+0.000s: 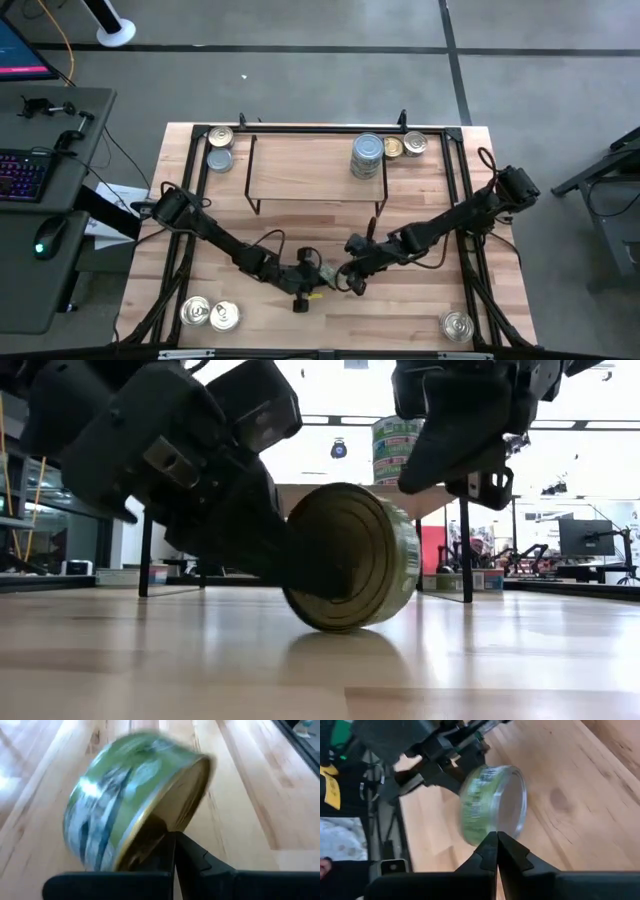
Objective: Stack canned seafood by type on shelf
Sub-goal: Put the green tuna can on the shelf
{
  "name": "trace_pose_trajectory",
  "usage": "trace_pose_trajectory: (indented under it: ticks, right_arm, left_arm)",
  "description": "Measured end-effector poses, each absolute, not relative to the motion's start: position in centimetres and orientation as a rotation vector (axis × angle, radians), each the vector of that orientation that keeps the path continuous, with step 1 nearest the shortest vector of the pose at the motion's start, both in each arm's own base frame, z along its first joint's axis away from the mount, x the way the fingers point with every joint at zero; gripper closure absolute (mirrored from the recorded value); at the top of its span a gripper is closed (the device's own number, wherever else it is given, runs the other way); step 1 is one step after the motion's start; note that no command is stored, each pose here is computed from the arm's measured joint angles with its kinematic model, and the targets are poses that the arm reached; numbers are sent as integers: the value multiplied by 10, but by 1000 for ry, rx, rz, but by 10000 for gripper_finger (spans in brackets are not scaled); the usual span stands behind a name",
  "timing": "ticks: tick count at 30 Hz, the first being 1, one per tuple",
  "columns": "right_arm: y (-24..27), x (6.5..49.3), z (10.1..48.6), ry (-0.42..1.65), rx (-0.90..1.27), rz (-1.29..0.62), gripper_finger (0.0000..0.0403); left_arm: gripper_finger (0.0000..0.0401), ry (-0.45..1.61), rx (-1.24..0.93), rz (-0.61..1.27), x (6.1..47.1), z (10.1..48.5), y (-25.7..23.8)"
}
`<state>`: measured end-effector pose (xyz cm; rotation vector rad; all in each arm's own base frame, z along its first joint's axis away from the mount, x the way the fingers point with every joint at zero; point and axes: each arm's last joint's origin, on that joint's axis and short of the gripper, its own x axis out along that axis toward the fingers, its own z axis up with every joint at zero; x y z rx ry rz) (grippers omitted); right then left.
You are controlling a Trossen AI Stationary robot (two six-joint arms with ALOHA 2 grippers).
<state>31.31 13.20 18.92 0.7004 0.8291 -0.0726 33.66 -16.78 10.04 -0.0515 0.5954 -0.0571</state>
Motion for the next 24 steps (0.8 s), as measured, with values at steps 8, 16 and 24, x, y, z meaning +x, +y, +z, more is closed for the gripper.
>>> trace_pose_trajectory:
  ticks: [8, 16, 24]
  right_arm:
    - [137, 321, 204, 788, 757, -38, 403]
    - [151, 344, 263, 742, 629, 28, 401]
    - [137, 368, 270, 1082, 419, -74, 296]
  left_arm:
    - [401, 615, -111, -37, 333, 101, -172]
    - [401, 824, -89, -57, 300, 148, -157]
    - [401, 743, -159, 147, 246, 187, -119]
